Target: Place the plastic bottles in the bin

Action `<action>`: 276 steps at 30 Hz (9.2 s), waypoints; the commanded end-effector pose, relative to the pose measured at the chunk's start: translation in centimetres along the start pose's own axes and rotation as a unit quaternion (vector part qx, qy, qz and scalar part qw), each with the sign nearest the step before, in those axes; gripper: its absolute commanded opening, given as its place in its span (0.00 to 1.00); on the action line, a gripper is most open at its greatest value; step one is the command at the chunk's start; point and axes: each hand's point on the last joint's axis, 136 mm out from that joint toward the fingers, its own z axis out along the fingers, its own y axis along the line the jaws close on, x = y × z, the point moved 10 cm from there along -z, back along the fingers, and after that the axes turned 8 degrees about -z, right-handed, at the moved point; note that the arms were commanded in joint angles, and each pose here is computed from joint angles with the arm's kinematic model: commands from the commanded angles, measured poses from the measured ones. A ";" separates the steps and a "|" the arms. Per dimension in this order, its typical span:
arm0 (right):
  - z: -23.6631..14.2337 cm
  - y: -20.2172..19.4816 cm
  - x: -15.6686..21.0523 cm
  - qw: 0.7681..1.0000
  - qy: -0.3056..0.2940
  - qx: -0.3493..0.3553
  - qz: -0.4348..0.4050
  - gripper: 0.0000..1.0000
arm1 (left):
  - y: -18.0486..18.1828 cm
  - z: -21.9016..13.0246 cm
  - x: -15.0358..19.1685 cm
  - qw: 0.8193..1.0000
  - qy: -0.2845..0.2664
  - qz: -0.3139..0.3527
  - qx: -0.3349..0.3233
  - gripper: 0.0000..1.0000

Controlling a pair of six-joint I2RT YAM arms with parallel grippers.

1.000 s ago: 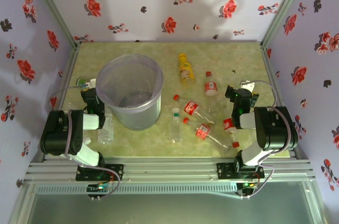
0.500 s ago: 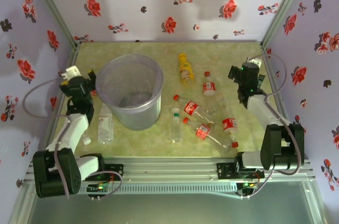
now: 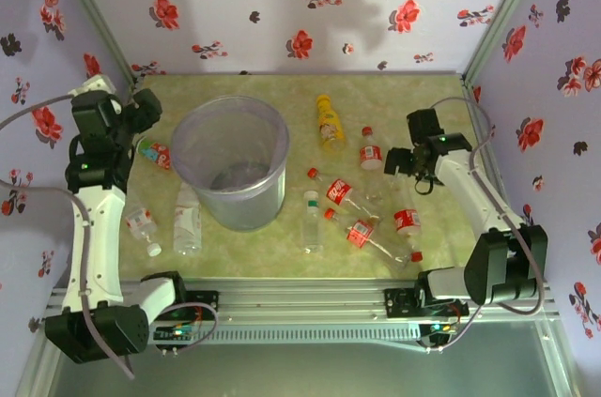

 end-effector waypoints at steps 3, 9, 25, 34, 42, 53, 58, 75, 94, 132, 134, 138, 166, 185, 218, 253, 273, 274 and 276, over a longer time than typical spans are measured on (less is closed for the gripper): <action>0.3 -0.2 4.4 0.995 0.098 -0.001 0.023 0.93 | -0.3 -0.8 4.0 0.983 0.173 -0.029 0.055 0.84; 3.2 0.0 4.9 0.992 0.126 -0.016 0.029 0.90 | -0.5 -0.3 6.5 0.971 0.223 -0.034 0.076 0.81; 7.5 -1.1 5.1 0.986 0.159 -0.005 0.044 0.76 | -1.1 1.9 9.3 0.959 0.277 -0.010 0.068 0.54; 7.7 -1.1 4.5 0.988 0.150 0.005 0.041 0.60 | -1.9 2.9 10.3 0.956 0.286 0.000 0.069 0.46; 6.3 -1.3 3.8 0.990 0.132 0.013 0.038 0.48 | -3.1 3.5 10.5 0.954 0.289 0.018 0.079 0.45; -0.7 -1.7 1.2 0.998 0.062 0.018 0.024 0.40 | -5.3 0.9 6.3 0.963 0.240 0.056 0.113 0.87; -6.1 -1.2 -0.9 0.998 -0.038 -0.043 0.040 0.42 | -6.7 -2.2 3.1 0.968 0.193 0.081 0.139 0.94; -22.2 6.7 -10.0 0.790 -0.306 -0.529 0.057 0.42 | -23.2 -7.1 8.3 0.789 0.275 0.170 0.522 0.98; -22.3 14.7 -10.8 0.730 -0.221 -0.647 -0.011 0.43 | -27.9 -4.0 10.6 0.777 0.270 0.152 0.548 0.95; -14.7 3.7 -7.9 0.866 -0.242 -0.434 0.044 0.93 | -15.0 -0.3 12.7 0.887 0.272 0.233 0.292 0.47; -13.9 3.5 -7.7 0.871 -0.235 -0.428 0.049 0.94 | -14.4 -0.3 13.5 0.886 0.273 0.235 0.292 0.46; -12.7 3.4 -7.7 0.877 -0.228 -0.420 0.053 0.95 | -13.0 -0.4 14.5 0.887 0.266 0.240 0.292 0.43; -8.0 2.5 -5.8 0.929 -0.167 -0.326 0.052 0.96 | -11.9 1.7 17.2 0.882 0.287 0.256 0.273 0.84; 2.9 5.8 -4.2 0.996 -0.003 -0.089 -0.015 0.75 | -12.9 0.4 15.2 0.886 0.263 0.250 0.290 0.89; 5.8 5.6 -8.2 0.999 0.008 -0.033 -0.033 0.52 | -17.2 -4.3 10.1 0.851 0.214 0.107 0.468 0.94; -16.3 9.6 -8.3 0.784 -0.243 -0.571 -0.014 0.50 | -26.8 -2.0 16.7 0.738 0.341 0.094 0.574 0.87; -15.3 11.4 -8.3 0.771 -0.215 -0.599 -0.040 0.55 | -28.1 -1.2 17.2 0.729 0.347 0.071 0.586 0.53; -15.4 11.4 -8.2 0.771 -0.214 -0.599 -0.041 0.56 | -28.2 -1.2 17.1 0.729 0.346 0.071 0.586 0.53; -15.5 11.3 -8.2 0.772 -0.217 -0.595 -0.047 0.65 | -28.3 -1.3 16.9 0.729 0.343 0.072 0.588 0.53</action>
